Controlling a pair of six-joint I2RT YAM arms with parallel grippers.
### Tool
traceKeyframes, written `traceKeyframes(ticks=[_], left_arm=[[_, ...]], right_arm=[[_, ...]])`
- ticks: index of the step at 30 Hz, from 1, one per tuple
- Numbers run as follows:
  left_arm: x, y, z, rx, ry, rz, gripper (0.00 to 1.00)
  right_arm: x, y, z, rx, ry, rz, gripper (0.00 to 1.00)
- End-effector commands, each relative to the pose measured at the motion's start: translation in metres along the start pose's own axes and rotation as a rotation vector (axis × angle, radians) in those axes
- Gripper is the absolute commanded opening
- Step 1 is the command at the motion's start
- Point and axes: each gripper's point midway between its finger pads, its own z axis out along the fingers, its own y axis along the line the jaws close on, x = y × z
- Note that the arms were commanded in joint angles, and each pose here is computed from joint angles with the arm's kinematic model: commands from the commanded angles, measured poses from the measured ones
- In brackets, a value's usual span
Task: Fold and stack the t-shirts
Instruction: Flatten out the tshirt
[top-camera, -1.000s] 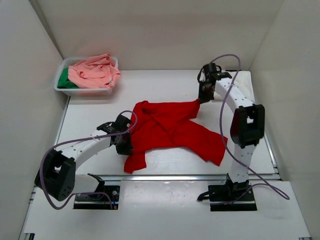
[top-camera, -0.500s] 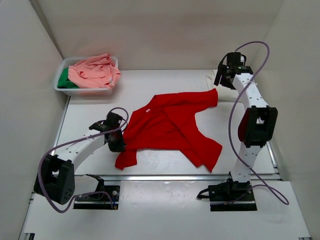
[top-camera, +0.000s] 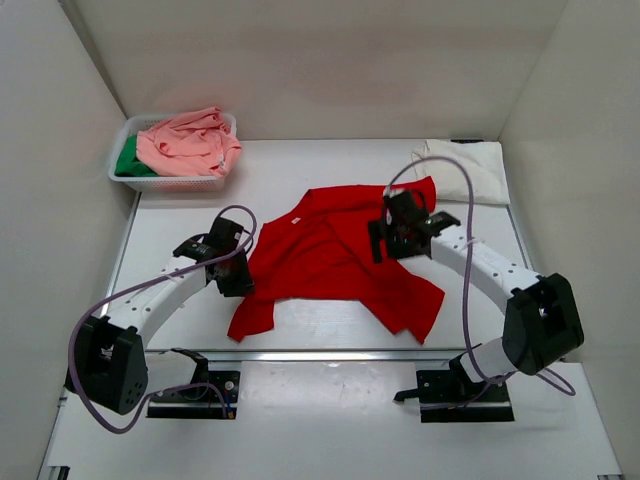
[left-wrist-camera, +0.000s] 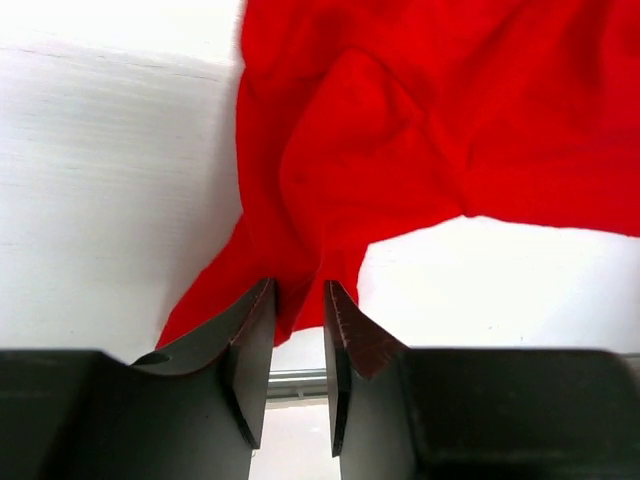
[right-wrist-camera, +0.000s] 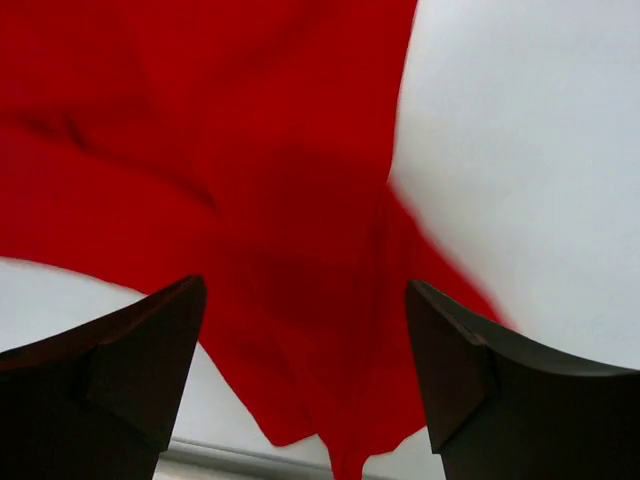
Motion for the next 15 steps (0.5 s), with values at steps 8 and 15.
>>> traceKeyframes(ticks=[8, 15], left_arm=[[0.015, 0.005, 0.008, -0.003, 0.033, 0.007, 0.37], [0.011, 0.003, 0.006, -0.009, 0.015, 0.012, 0.0]], right_arm=[[0.103, -0.009, 0.015, -0.067, 0.211, 0.125, 0.22], [0.037, -0.02, -0.014, -0.062, 0.085, 0.134, 0.0]])
